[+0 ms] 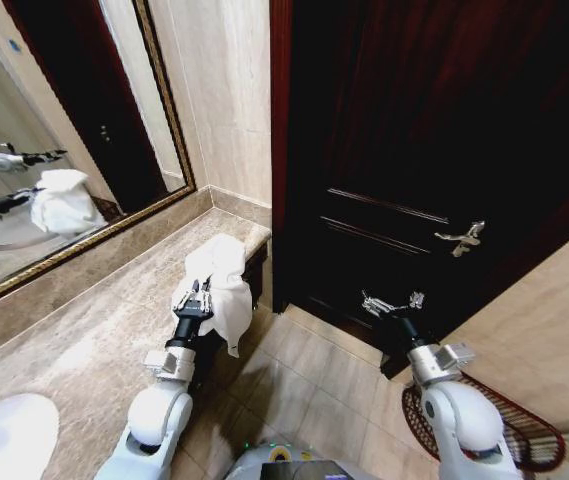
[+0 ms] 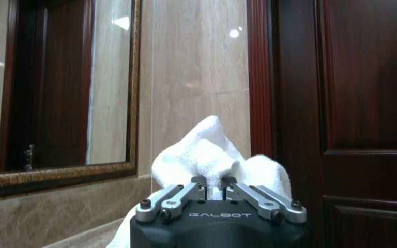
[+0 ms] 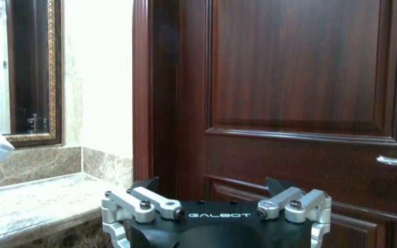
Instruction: Discard the used towel into the hamper.
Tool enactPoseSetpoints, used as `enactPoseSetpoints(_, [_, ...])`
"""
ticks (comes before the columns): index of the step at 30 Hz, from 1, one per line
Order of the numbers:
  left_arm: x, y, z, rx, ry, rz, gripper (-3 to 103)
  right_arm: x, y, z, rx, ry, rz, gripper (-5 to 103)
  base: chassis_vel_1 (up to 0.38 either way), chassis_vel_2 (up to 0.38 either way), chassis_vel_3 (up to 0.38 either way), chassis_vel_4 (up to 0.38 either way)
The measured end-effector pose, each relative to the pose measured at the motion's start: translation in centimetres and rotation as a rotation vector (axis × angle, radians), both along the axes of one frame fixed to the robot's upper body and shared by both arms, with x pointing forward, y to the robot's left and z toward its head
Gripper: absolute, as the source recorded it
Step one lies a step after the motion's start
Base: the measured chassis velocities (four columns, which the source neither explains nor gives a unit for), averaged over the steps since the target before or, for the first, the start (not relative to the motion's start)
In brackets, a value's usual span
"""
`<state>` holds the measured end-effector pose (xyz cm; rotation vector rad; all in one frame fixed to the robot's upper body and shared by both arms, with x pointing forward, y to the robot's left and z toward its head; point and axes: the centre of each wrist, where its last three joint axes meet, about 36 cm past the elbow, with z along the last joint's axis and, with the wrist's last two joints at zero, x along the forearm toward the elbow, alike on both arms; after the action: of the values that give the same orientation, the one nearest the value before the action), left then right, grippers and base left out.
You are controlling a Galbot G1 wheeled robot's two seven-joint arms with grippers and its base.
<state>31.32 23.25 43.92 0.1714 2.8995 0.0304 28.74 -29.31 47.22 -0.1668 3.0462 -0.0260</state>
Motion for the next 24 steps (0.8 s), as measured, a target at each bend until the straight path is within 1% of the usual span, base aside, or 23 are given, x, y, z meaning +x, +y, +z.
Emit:
enactPoseSetpoints(7, [-0.02,0.21,-0.53,0.034,-0.003,-0.001,11,0.09,0.25,0.1,-0.004,-0.001,0.003,100,-0.046,-0.04,0.046,0.054])
enactPoseSetpoints(12, [0.02,0.13,-0.85,0.036,-0.007,-0.007,11,-0.04,0.18,0.06,-0.009,0.002,0.001,100,-0.101,-0.103,0.063,0.066])
enactPoseSetpoints(18, [0.1,0.15,-0.83,0.04,-0.014,-0.007,11,-0.11,0.1,-0.05,-0.011,-0.014,-0.006,100,-0.058,-0.062,0.01,-0.007])
enactPoseSetpoints(24, [0.15,0.23,-0.79,0.041,-0.016,-0.005,11,-0.12,0.28,-0.13,-0.007,-0.017,-0.019,100,-0.02,-0.041,-0.086,-0.062])
